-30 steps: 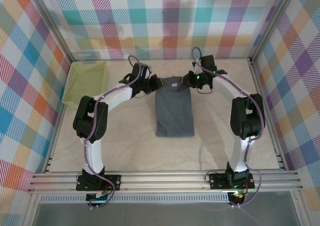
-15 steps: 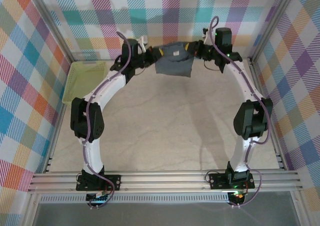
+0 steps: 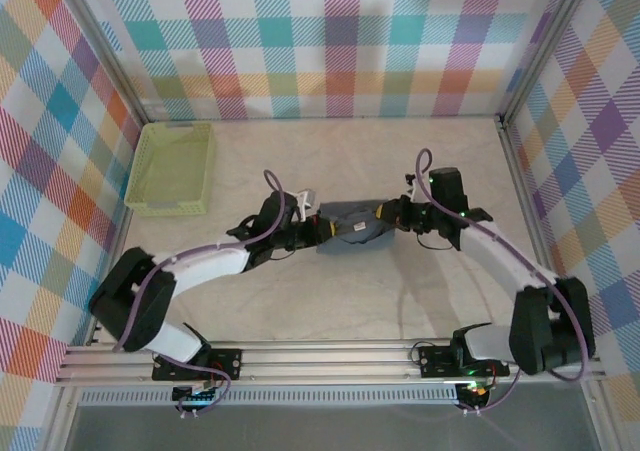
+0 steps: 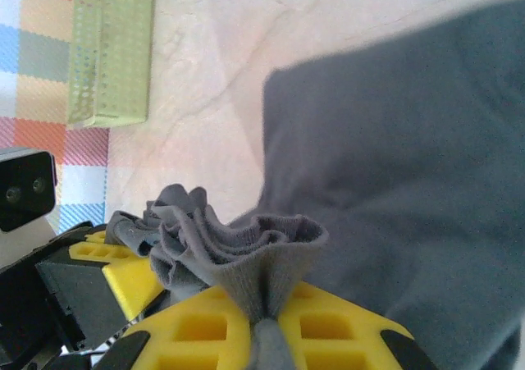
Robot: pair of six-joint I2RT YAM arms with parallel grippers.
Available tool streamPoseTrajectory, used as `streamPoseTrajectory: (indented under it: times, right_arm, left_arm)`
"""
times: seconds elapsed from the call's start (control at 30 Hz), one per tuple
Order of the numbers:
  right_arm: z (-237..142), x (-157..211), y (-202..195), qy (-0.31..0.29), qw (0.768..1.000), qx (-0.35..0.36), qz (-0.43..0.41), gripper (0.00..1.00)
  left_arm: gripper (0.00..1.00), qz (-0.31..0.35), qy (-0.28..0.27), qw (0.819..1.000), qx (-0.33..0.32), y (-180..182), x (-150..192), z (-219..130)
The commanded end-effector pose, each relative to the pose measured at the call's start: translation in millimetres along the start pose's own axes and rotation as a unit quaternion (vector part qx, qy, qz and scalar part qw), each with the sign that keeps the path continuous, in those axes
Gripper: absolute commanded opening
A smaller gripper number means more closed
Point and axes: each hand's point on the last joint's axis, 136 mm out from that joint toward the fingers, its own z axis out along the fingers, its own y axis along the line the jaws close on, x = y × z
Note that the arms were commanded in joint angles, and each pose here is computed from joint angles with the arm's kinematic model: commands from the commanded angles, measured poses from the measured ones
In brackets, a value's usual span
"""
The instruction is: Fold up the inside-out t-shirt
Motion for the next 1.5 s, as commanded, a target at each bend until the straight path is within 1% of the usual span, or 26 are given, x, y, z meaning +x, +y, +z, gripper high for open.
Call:
streamPoseTrajectory:
  times: [0.0,0.07,0.13,0.3,0.43,0.57,0.73,0.93,1.03,1.13,1.23,1.37,1.43,1.47]
  right_arm:
    - [-9.0,-11.9,1.6,-0.035,0.999,0.014,-0.008,0.00]
    - [-6.7,-19.9,-0.8,-0.040,0.999,0.027,-0.011,0.00]
    - [-0.4,-31.3,-4.9,-0.042,0.998,0.043,-0.008,0.00]
    - [20.1,-53.6,-18.9,-0.036,0.996,0.075,0.007,0.00]
    - [32.0,-56.5,-36.5,-0.029,0.994,0.103,0.030,0.00]
    - [44.3,-59.7,-53.1,-0.022,0.991,0.128,0.036,0.00]
    - [60.6,-65.5,-76.9,-0.015,0.986,0.164,0.030,0.00]
    - [78.2,-62.7,-96.7,0.001,0.983,0.179,0.041,0.00]
    - [78.9,-61.2,-102.6,0.000,0.981,0.188,0.044,0.14]
    - [76.1,-63.1,-100.3,-0.001,0.981,0.192,0.039,0.32]
    - [63.7,-70.8,-95.9,-0.012,0.977,0.212,0.026,0.53]
    - [29.3,-86.2,-83.0,-0.038,0.966,0.256,-0.002,0.75]
    - [6.7,-91.2,-70.5,-0.055,0.961,0.270,-0.020,0.82]
    - [-1.6,-91.1,-64.9,-0.060,0.961,0.270,-0.028,0.84]
  left_arm:
    - [0.00,-0.010,-0.076,0.997,-0.023,4.3,-19.6,-20.7]
    - [0.00,-0.010,-0.101,0.993,-0.054,12.3,-28.9,-27.3]
    - [0.00,-0.004,-0.108,0.991,-0.077,15.7,-39.2,-25.0]
    - [0.00,-0.008,-0.088,0.990,-0.109,20.8,-51.2,-0.1]
    - [0.00,-0.027,-0.062,0.986,-0.155,39.4,-52.1,19.2]
    - [0.01,-0.042,-0.051,0.981,-0.180,59.4,-53.8,36.4]
    - [0.05,-0.052,-0.049,0.977,-0.203,83.3,-59.4,51.8]
    - [0.17,-0.069,-0.032,0.972,-0.221,105.4,-56.8,65.1]
    - [0.31,-0.076,-0.024,0.969,-0.233,112.0,-52.9,64.8]
    - [0.43,-0.082,-0.024,0.965,-0.247,115.5,-57.2,57.4]
    - [0.58,-0.085,-0.025,0.962,-0.258,113.5,-69.5,44.2]
    - [0.79,-0.082,-0.028,0.954,-0.286,106.7,-87.8,10.3]
    - [0.89,-0.072,-0.039,0.948,-0.306,100.8,-96.0,-13.7]
    - [0.91,-0.064,-0.043,0.946,-0.315,98.1,-98.1,-23.8]
